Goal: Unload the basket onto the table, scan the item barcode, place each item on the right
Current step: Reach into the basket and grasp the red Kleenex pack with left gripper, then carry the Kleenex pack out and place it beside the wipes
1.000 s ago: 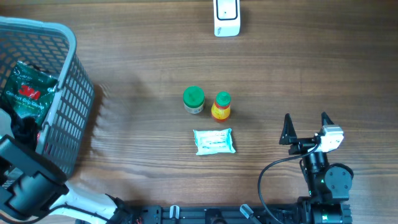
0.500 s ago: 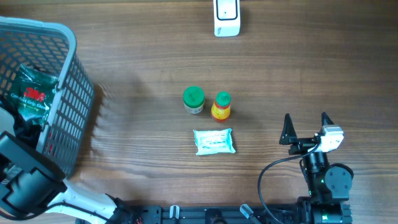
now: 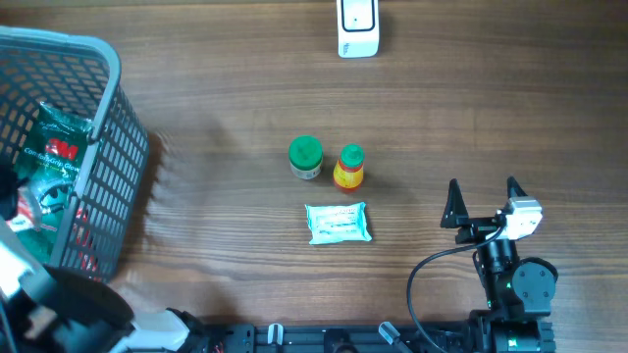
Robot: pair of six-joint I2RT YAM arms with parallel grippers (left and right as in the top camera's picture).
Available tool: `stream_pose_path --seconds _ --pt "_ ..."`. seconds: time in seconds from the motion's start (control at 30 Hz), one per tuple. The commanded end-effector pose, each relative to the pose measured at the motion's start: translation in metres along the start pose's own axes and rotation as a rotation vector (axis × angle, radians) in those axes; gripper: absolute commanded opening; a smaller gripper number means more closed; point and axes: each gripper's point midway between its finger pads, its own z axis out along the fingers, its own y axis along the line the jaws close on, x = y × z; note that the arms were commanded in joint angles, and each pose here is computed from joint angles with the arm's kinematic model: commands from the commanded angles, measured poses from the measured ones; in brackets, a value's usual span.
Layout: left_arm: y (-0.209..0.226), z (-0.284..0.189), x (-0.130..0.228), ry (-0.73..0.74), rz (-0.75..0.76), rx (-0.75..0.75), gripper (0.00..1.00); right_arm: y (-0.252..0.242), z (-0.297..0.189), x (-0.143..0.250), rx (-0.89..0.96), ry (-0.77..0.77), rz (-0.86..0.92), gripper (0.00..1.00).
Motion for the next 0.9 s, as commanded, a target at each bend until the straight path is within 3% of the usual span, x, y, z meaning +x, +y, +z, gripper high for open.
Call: stream_pose_path --seconds 0.0,0.27,0.33,0.47,0.5,0.7,0.8,0.87 --pt "-0.026 -0.062 -0.004 -0.05 0.012 0.241 0.04 -0.003 0.0 -0.002 0.015 -0.009 -0.005 1.0" --pt "-0.071 -0.225 0.037 -0.034 0.149 0.9 0.04 -0.003 0.0 -0.002 0.015 -0.009 -0.006 0.99" --pt "-0.075 -0.265 0.063 -0.019 0.233 1.032 0.04 -0.003 0.0 -0.002 0.015 -0.009 -0.006 1.0" --pt "-0.08 -0.305 0.132 0.061 0.443 1.156 0.04 -0.003 0.0 -0.002 0.015 -0.009 -0.006 1.0" --pt "-0.08 -0.306 0.158 0.104 0.501 1.149 0.04 -0.003 0.0 -0.002 0.015 -0.009 -0.005 1.0" --pt "-0.063 -0.222 0.296 0.315 0.841 0.731 0.04 -0.003 0.0 -0.002 0.015 -0.009 -0.005 1.0" --pt "-0.048 -0.178 0.34 0.358 0.927 0.571 0.04 -0.003 0.0 -0.002 0.015 -0.009 -0.005 1.0" --pt "-0.032 -0.143 0.355 0.34 0.903 0.434 0.04 -0.003 0.0 -0.002 0.015 -0.009 -0.005 1.0"
